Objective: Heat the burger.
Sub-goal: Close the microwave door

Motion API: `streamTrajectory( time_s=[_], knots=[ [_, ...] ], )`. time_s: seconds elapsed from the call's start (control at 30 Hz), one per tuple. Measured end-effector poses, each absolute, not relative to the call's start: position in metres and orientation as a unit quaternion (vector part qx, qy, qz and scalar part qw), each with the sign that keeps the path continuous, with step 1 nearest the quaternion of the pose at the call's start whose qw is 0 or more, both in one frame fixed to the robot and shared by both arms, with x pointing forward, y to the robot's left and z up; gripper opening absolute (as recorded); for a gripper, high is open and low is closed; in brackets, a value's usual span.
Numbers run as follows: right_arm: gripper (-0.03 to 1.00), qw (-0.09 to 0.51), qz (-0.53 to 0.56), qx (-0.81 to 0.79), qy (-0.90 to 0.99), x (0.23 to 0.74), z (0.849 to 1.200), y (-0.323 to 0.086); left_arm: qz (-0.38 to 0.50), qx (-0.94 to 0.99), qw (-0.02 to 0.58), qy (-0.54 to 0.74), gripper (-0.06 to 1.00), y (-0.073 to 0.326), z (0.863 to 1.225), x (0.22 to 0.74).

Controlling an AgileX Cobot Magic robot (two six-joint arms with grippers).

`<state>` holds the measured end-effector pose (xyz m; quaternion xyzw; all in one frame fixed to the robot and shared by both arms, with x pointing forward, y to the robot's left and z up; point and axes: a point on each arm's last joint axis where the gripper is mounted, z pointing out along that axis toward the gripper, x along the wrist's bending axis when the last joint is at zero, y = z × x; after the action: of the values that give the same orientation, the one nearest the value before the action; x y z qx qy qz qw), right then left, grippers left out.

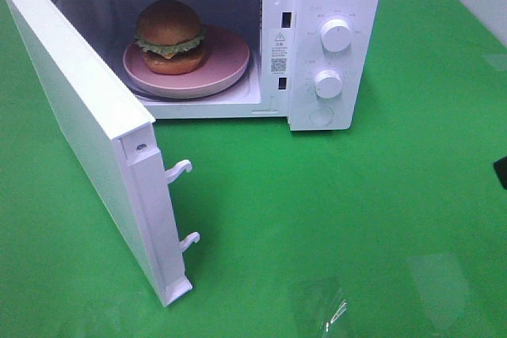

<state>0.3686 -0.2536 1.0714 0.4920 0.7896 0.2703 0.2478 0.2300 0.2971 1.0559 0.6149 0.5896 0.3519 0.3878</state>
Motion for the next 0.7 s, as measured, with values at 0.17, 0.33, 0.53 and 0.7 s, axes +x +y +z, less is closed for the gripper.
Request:
streamTrajectory(
  time_s=[0.17,0.33,0.53,0.7],
  knots=[
    [0.76,0.288,0.314,0.554,0.715,0.341,1.077,-0.278,0.352,0.615,0.388,0.59,0.92,0.297,1.056,0.23],
    [0.76,0.308,0.322,0.571,0.69,0.328,1.074,-0.286,0.352,0.615,0.388,0.59,0.92,0.297,1.056,0.23],
    [0.76,0.356,0.345,0.591,0.637,0.298,1.067,-0.299,0.352,0.615,0.388,0.59,0.92,0.297,1.056,0.23],
    [0.76,0.374,0.37,0.592,0.61,0.286,1.07,-0.3,0.352,0.615,0.388,0.59,0.92,0.297,1.056,0.23]
  ],
)
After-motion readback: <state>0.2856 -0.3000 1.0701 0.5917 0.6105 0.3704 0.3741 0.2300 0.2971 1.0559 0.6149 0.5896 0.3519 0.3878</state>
